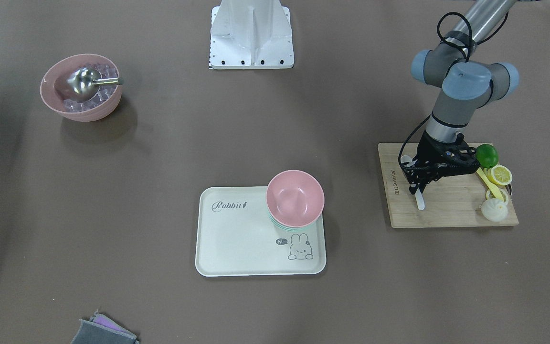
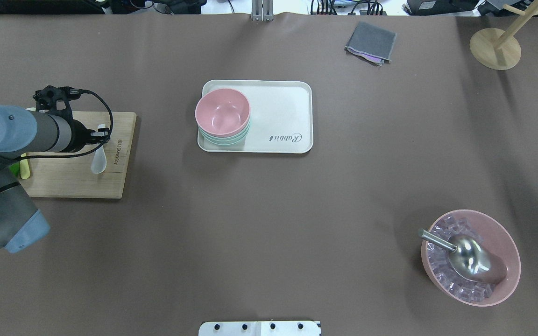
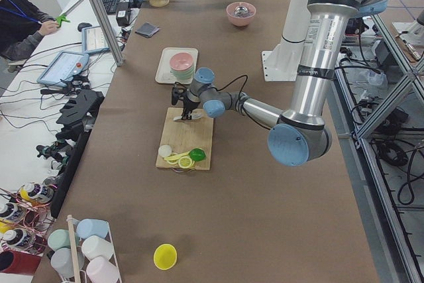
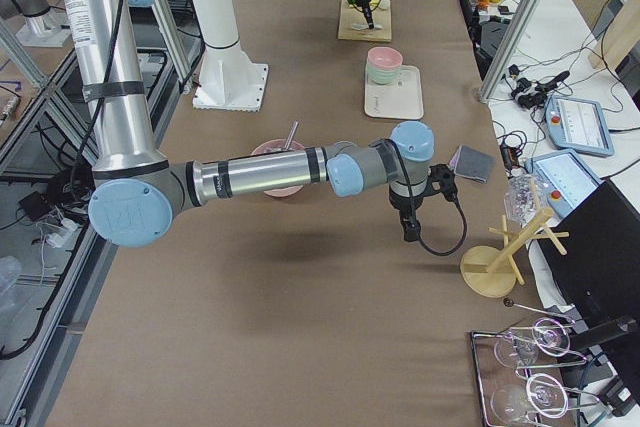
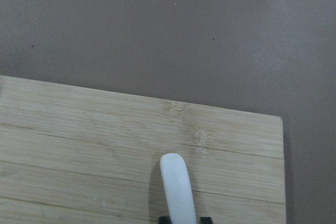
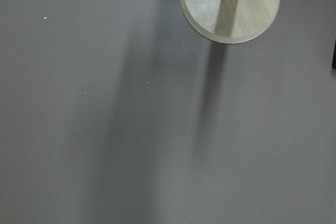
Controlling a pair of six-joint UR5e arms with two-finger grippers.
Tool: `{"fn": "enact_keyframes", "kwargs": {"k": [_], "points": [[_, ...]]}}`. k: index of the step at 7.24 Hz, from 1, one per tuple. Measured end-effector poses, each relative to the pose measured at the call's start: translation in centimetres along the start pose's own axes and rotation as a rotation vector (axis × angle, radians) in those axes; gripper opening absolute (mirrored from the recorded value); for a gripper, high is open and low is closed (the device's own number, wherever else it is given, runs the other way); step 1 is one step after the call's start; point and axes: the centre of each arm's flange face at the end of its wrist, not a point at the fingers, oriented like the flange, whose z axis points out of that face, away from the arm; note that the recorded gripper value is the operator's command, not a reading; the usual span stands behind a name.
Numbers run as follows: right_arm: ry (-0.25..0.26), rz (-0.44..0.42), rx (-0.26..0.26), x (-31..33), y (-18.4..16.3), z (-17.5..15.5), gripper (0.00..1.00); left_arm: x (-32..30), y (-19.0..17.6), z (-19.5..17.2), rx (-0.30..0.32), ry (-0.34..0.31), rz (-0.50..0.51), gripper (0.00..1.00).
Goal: Stack pink bowl on green and place spoon
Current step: 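Grasp the white ceramic spoon on the cutting board with the left gripper, then carry the white spoon with the left gripper over the stacked bowls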
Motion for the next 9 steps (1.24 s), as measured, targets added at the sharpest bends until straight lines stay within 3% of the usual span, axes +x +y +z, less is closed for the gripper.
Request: {"fn": "enact_keyframes", "kwargs": {"k": [4, 6, 9], "points": [[0.004, 0.018, -0.012, 1.0, 1.1, 0.4, 1.0, 3.6, -1.0, -2.8, 0.021, 0.076, -0.028, 0.0], [0.013, 0.05, -0.042, 3.3, 4.0, 1.4, 1.0, 10.1, -3.2, -4.7, 0.036, 0.119, -0.136, 0.0], [0.018, 0.062, -0.036, 6.2, 7.7, 2.0, 1.0, 20.8, -6.9, -7.3, 0.058, 0.13, -0.253, 0.0]]}}
